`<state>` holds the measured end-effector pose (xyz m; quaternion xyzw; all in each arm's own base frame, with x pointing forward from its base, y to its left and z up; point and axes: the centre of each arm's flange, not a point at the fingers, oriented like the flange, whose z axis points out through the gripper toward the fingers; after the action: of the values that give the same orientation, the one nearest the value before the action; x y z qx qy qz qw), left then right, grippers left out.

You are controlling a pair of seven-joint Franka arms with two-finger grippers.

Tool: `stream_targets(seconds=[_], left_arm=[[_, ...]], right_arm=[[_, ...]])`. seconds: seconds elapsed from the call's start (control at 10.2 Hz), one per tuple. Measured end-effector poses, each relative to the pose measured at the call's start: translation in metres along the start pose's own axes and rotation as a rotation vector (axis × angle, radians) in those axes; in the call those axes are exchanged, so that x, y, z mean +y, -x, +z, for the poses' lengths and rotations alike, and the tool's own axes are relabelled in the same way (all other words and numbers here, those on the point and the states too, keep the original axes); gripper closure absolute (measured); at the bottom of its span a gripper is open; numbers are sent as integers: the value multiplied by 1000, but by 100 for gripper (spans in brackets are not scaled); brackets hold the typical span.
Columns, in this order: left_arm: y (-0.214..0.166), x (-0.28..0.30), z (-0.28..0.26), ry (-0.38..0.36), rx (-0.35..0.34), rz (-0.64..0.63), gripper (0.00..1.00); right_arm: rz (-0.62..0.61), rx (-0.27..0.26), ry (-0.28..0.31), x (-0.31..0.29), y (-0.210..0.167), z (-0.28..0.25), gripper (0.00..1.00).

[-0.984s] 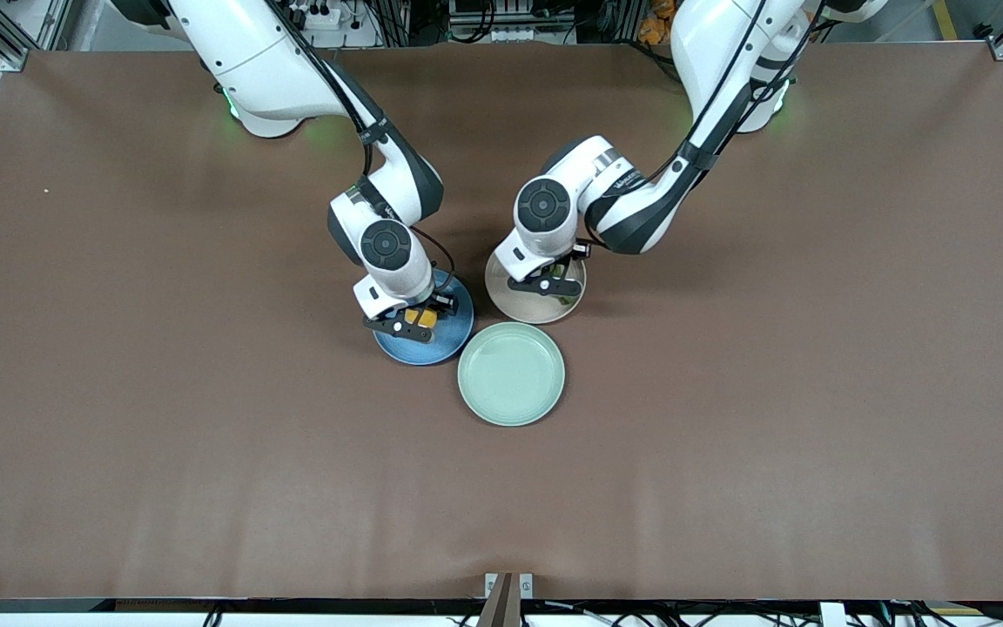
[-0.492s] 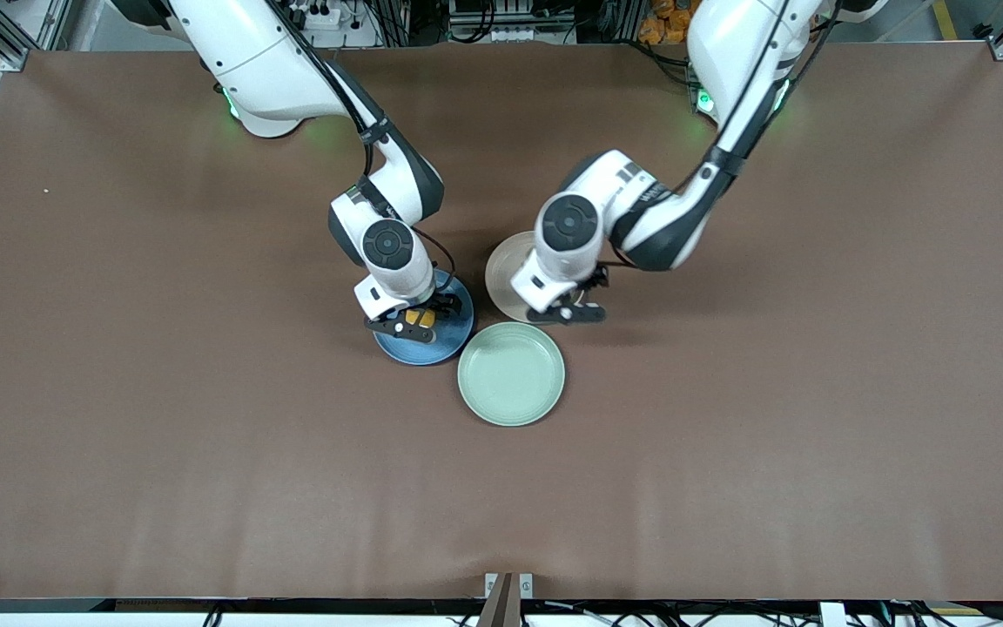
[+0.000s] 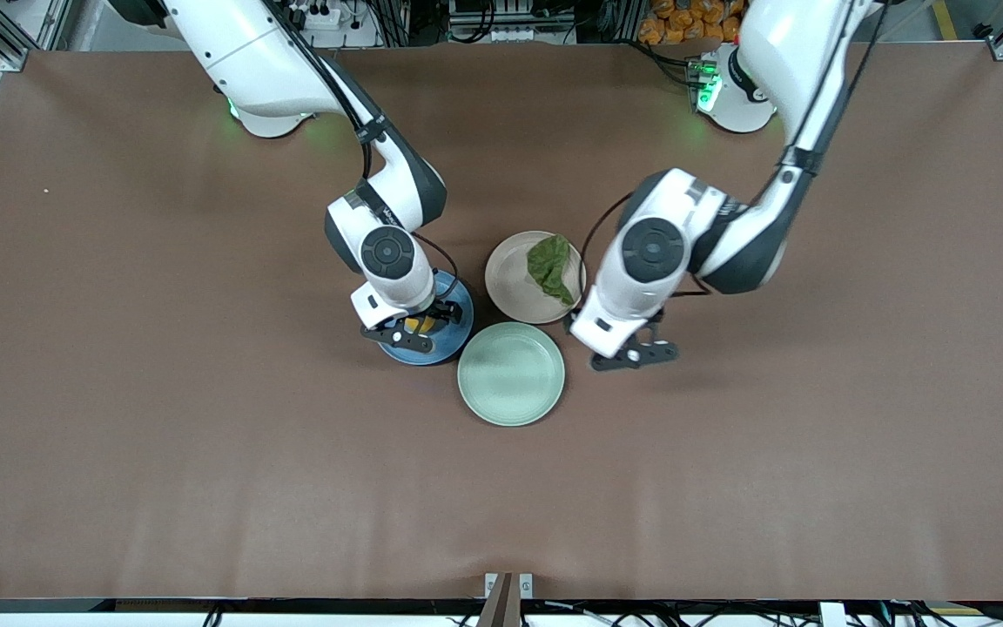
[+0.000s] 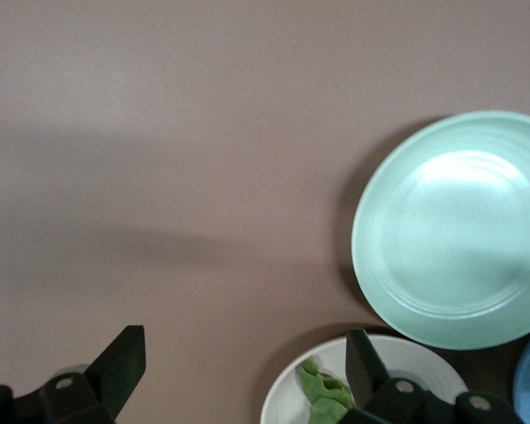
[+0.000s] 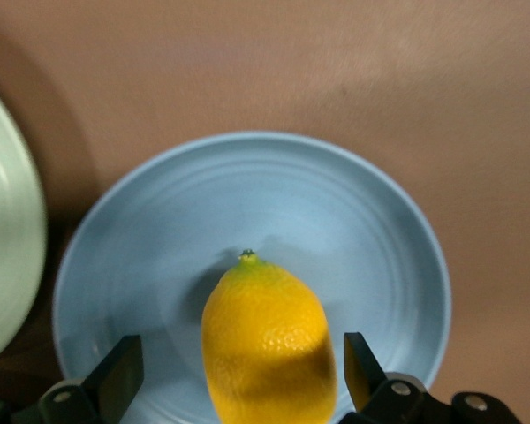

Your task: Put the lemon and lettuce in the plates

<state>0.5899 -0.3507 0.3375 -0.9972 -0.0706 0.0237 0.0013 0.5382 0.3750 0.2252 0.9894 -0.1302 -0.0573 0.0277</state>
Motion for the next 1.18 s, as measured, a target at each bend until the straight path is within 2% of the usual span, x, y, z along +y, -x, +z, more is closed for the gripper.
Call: stream_targets(seconds=[0.2, 0.49, 0.79, 0.89, 1.18], left_arm=[[-16, -24, -16, 8, 17, -19, 0], [-36, -61, -42, 10, 33, -27, 0], [-39, -118, -67, -62, -52, 104, 0], [-38, -139, -77, -71, -60, 136, 0], [-20, -203, -112, -27, -58, 152, 0]], right_arm=[[-20, -19, 24, 2, -16, -31, 0], [-99, -17, 27, 29, -53, -66, 0], [-249, -16, 20, 87, -95, -102, 0], [-296, -16, 16, 109, -107, -115, 0], [-372, -6, 3, 159, -131, -142, 0]])
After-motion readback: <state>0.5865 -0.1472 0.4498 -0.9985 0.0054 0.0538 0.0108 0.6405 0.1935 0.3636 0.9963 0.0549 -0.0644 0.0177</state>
